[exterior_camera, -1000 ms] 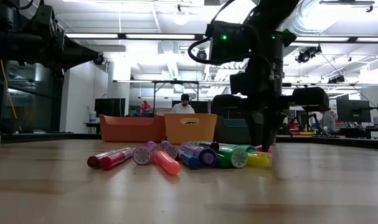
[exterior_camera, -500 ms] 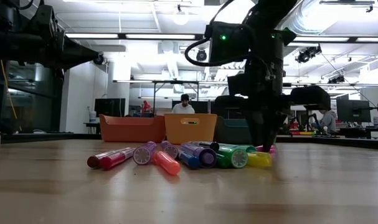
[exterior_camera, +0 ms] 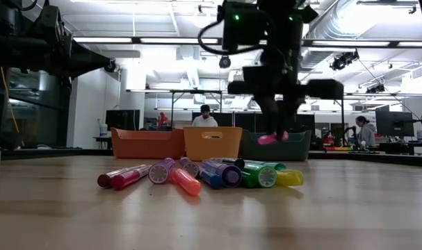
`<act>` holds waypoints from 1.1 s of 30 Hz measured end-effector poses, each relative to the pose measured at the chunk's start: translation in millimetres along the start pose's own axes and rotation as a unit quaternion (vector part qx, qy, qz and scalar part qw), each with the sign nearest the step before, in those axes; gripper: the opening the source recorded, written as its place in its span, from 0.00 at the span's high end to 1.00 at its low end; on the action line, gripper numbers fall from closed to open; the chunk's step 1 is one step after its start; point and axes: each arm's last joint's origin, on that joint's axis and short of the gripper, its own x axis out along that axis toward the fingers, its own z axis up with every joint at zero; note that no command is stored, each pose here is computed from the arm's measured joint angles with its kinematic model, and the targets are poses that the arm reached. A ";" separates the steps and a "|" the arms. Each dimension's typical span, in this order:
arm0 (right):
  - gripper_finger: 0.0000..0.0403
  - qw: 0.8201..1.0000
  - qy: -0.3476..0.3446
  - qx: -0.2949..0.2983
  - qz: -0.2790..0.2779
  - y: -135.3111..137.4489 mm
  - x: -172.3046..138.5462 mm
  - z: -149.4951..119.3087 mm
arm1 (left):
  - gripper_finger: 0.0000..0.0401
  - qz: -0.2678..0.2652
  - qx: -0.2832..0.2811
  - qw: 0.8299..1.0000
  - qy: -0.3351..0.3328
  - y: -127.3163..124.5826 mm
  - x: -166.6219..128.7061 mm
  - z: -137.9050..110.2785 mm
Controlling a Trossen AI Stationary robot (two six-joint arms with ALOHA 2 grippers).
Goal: Pick & Place Markers
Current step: Put the pink pen into the yellow bin
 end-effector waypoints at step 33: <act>0.91 0.951 0.155 -0.125 -0.237 -120.9 18.2 -57.3 | 0.99 0.000 0.000 1.000 0.001 0.1 0.0 -0.2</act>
